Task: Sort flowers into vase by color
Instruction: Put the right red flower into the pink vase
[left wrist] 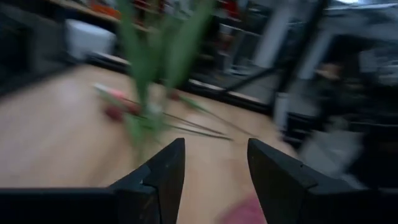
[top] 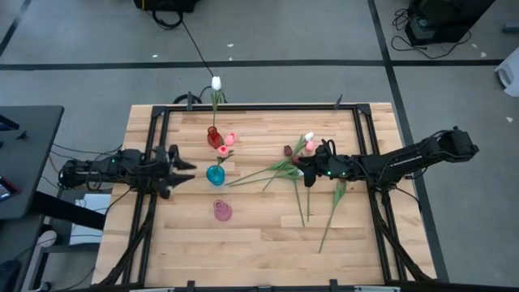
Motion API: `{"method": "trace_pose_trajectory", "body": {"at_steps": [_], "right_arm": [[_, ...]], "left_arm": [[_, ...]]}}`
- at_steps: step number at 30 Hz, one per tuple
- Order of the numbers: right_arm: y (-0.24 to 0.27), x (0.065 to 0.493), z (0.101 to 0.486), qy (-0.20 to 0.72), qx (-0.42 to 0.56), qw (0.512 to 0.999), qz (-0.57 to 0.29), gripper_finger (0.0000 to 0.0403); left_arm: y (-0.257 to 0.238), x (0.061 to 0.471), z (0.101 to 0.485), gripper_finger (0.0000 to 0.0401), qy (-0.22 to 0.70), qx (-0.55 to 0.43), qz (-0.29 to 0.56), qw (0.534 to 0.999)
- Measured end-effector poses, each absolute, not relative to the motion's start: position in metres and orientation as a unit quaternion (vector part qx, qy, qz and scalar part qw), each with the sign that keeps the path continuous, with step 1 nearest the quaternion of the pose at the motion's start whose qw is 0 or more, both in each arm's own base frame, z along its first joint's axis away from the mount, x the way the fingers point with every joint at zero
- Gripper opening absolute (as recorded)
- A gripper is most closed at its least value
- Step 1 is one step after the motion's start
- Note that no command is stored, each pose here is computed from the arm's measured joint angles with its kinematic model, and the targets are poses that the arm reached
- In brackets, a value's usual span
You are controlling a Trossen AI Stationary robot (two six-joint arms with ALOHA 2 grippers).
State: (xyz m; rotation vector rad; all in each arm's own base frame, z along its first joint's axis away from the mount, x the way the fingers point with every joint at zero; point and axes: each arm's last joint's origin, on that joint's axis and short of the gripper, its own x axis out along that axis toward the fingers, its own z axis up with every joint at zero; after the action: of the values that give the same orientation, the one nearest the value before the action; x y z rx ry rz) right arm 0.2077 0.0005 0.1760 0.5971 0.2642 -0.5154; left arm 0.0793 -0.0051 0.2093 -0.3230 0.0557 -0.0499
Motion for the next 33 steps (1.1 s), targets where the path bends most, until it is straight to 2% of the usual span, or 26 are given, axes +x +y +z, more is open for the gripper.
{"method": "trace_pose_trajectory", "body": {"at_steps": [6, 12, 15, 23, 33], "right_arm": [[0.001, 0.208, 0.176, 0.13, 0.282, 0.917, -0.249, 0.017], [0.001, 0.209, 0.178, 0.119, 0.307, 0.911, -0.249, 0.0167], [0.003, 0.214, 0.179, 0.127, 0.313, 0.909, -0.244, 0.0161], [0.017, 0.245, 0.186, 0.223, 0.29, 0.899, -0.243, 0.0152], [0.036, 0.276, 0.193, 0.317, 0.274, 0.87, -0.26, 0.0151]], "left_arm": [[-0.011, 0.078, 0.209, 0.0179, 0.052, -0.207, -0.125, 0.969], [-0.015, 0.077, 0.209, 0.0179, 0.063, -0.198, -0.191, 0.959], [-0.015, 0.077, 0.211, 0.0179, 0.047, -0.179, -0.204, 0.961], [-0.016, 0.083, 0.207, 0.0179, -0.007, -0.149, -0.213, 0.966], [-0.017, 0.085, 0.198, 0.0179, 0.025, -0.192, -0.224, 0.955]]}}
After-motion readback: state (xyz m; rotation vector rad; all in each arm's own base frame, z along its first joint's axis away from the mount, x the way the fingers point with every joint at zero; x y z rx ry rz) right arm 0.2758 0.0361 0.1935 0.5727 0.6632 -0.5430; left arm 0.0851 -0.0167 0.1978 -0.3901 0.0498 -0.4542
